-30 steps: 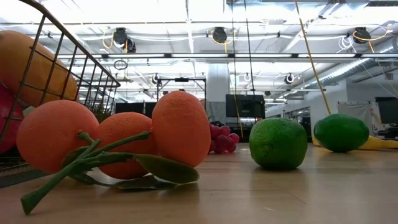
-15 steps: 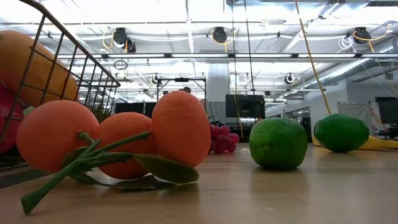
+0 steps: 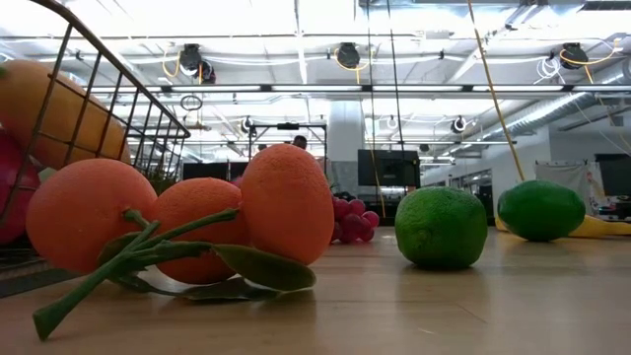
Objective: Build produce basket
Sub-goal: Put the orange mango into the wire basket
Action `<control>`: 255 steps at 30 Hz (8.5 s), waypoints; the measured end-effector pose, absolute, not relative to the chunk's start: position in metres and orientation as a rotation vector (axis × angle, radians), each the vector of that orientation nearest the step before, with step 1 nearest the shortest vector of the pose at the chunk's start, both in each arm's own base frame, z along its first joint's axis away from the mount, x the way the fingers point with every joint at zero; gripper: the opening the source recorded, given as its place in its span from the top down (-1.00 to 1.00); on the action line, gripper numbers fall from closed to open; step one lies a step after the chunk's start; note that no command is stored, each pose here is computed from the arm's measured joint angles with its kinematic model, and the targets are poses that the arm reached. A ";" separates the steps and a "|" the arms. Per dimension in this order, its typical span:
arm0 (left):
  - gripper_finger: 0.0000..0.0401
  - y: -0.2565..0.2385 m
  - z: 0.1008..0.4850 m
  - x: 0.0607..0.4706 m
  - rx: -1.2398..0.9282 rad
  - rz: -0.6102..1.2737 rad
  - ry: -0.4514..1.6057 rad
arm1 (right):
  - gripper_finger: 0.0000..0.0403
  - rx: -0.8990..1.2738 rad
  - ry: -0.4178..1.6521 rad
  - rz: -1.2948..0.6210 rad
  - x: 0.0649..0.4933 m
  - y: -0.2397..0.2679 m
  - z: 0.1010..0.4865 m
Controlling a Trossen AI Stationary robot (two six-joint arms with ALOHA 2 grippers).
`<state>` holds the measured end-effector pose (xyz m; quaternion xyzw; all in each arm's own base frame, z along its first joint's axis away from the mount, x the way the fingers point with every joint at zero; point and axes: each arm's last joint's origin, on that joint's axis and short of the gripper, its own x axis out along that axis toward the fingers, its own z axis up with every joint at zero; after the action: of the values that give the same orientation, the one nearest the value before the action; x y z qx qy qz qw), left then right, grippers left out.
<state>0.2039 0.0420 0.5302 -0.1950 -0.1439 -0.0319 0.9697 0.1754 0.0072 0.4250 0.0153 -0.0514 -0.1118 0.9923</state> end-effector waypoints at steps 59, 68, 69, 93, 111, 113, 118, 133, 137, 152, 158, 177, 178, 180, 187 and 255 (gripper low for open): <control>0.33 0.080 0.426 0.224 -0.615 0.490 0.578 | -0.75 0.245 0.357 -0.439 0.316 -0.222 0.232; 0.33 0.081 0.422 0.232 -0.602 0.533 0.585 | -0.69 0.253 0.440 -0.319 0.319 -0.263 0.190; 0.33 0.081 0.422 0.232 -0.605 0.536 0.585 | -0.67 0.216 0.446 -0.266 0.322 -0.264 0.190; 0.33 0.075 0.421 0.235 -0.646 0.477 0.598 | -0.58 0.415 0.842 -0.140 0.338 -0.263 0.165; 0.33 0.074 0.421 0.236 -0.635 0.470 0.598 | -0.81 0.027 1.115 0.092 0.321 -0.194 0.222; 0.33 0.074 0.421 0.236 -0.635 0.470 0.598 | -0.81 -0.019 1.175 0.179 0.316 -0.187 0.219; 0.33 0.074 0.421 0.236 -0.634 0.470 0.598 | -0.81 -0.146 1.228 0.299 0.311 -0.177 0.202; 0.33 0.074 0.421 0.236 -0.664 0.469 0.592 | -0.71 -0.298 1.212 0.257 0.326 -0.172 0.149; 0.33 0.074 0.422 0.236 -0.664 0.466 0.584 | -0.51 -0.296 1.180 0.226 0.333 -0.167 0.151; 0.33 0.067 0.429 0.229 -0.625 0.298 0.589 | -0.31 -0.053 0.914 -0.007 0.340 -0.116 0.233; 0.22 0.051 0.446 0.213 -0.444 0.101 0.525 | -0.30 0.239 0.635 -0.072 0.315 -0.065 0.314; -0.96 0.047 0.483 0.255 -0.399 -0.187 0.068 | -0.29 0.361 -0.234 -0.128 0.300 0.016 0.420; -0.96 0.048 0.485 0.259 -0.419 -0.195 0.043 | -0.29 0.345 -0.235 -0.129 0.301 0.016 0.420; -0.96 0.051 0.486 0.269 -0.449 -0.196 -0.009 | -0.29 0.313 -0.229 -0.129 0.301 0.016 0.419; -0.96 0.055 0.479 0.296 -0.493 -0.167 -0.071 | -0.29 0.220 -0.217 -0.137 0.301 0.016 0.419; -0.49 -0.038 0.248 0.225 -0.555 0.462 1.358 | -0.61 0.410 0.467 -0.143 0.202 0.033 0.394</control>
<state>0.2254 -0.0385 0.2483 -0.2511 0.6141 0.2091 0.7185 0.2021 0.0330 0.3936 0.2016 0.2297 -0.0703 0.9496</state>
